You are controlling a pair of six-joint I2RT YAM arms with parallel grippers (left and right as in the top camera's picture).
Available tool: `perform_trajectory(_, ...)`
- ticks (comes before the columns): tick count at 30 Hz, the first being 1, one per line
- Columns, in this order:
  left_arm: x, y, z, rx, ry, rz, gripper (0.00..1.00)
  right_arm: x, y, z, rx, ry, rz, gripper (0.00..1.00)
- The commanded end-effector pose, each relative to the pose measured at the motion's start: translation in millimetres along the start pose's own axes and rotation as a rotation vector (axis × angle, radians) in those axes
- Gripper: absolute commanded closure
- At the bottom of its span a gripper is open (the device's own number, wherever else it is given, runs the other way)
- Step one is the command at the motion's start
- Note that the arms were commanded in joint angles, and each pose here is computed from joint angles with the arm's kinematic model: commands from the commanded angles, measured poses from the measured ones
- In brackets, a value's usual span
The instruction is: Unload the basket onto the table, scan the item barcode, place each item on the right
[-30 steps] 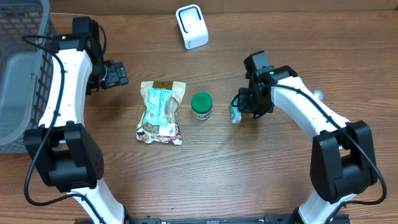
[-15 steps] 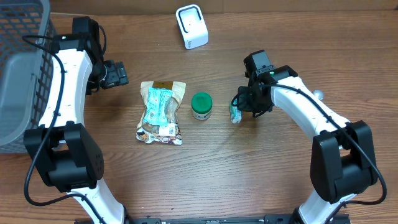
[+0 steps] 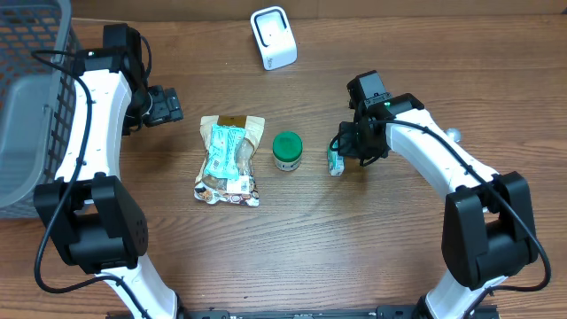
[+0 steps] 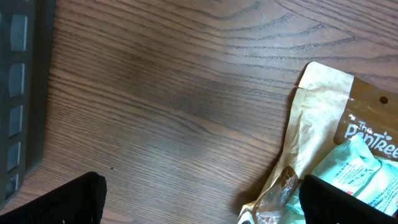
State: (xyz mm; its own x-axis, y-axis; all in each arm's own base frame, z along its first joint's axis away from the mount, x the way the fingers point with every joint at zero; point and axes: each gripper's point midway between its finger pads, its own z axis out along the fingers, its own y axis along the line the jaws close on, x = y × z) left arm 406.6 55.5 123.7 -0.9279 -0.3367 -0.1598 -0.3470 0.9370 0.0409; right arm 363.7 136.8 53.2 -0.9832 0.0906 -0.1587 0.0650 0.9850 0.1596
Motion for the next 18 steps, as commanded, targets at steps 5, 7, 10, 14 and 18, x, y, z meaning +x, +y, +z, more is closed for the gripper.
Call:
perform_trajectory(5,-4.6,-1.8,-7.9,0.002,-0.027,0.015,0.01,3.4,-3.6,-0.6,0.018,-0.004,-0.003,0.96)
perform_trajectory(7,-4.6,-1.8,-7.9,0.002,-0.027,0.015,0.00,4.5,-4.1,-0.2,0.019,0.000,-0.003,0.96)
perform_trajectory(10,-4.6,-1.8,-7.9,0.002,-0.027,0.015,0.01,6.3,-4.9,1.0,0.021,0.005,-0.002,0.96)
perform_trajectory(14,-4.6,-1.9,-7.9,0.002,-0.027,0.015,0.00,15.2,0.3,3.8,-0.018,0.041,0.000,0.96)
perform_trajectory(18,-4.6,-1.8,-7.9,0.002,-0.027,0.015,0.00,20.4,7.8,4.3,-0.064,0.067,0.001,0.96)
